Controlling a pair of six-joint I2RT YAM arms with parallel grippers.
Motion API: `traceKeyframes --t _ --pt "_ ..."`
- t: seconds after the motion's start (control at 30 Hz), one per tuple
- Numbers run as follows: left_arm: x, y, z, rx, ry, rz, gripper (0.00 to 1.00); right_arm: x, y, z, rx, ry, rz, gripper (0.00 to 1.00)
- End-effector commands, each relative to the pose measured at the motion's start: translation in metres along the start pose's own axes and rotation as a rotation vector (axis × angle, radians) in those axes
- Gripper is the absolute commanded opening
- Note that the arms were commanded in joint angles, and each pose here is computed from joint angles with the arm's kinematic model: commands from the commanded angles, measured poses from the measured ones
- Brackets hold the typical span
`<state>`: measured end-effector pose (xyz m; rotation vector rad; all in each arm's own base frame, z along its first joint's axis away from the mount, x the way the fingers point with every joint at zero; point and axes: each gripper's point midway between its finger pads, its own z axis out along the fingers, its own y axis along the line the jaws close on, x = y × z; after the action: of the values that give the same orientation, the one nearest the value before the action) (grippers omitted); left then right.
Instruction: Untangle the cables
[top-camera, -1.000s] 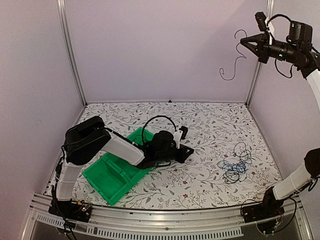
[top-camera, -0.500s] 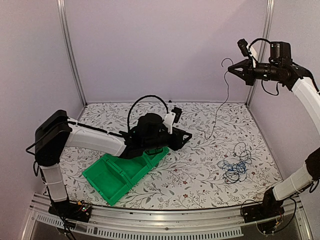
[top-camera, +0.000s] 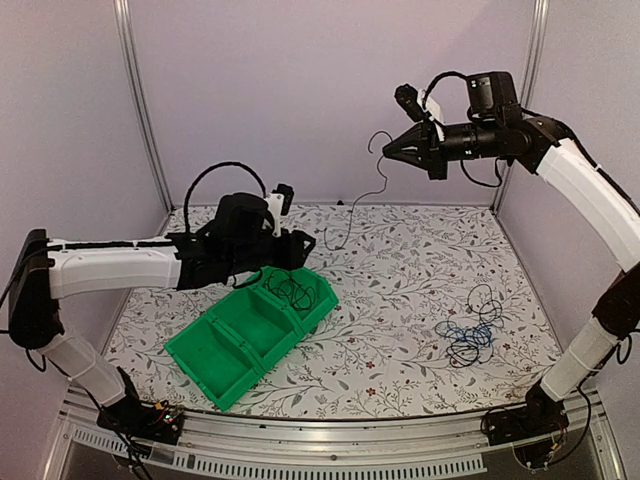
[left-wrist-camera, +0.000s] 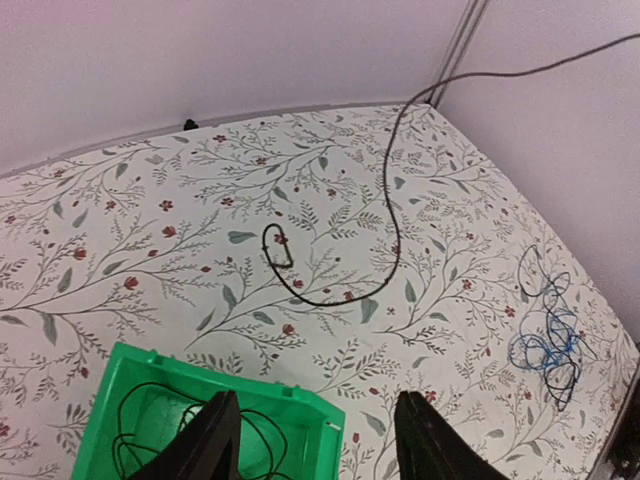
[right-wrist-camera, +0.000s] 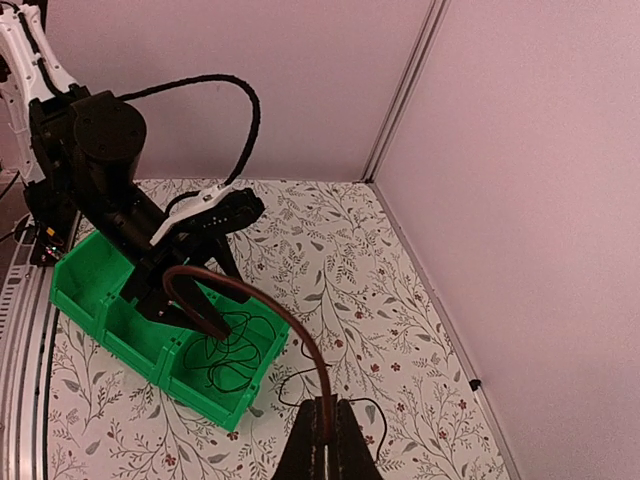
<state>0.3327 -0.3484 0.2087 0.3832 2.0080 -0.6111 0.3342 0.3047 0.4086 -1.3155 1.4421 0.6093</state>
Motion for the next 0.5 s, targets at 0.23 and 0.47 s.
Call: traceKeyframes --t 0.23,0.47 --pt "-0.011 0.116 -0.096 -0.439 -0.031 -0.074 0.62 -0.035 0.039 0.064 -0.148 -0.054 -0.056 0.00" --pt "-0.001 0.134 -0.124 -0.440 -0.089 -0.134 0.66 -0.031 0.065 0.106 -0.228 -0.034 -0.044 0.00"
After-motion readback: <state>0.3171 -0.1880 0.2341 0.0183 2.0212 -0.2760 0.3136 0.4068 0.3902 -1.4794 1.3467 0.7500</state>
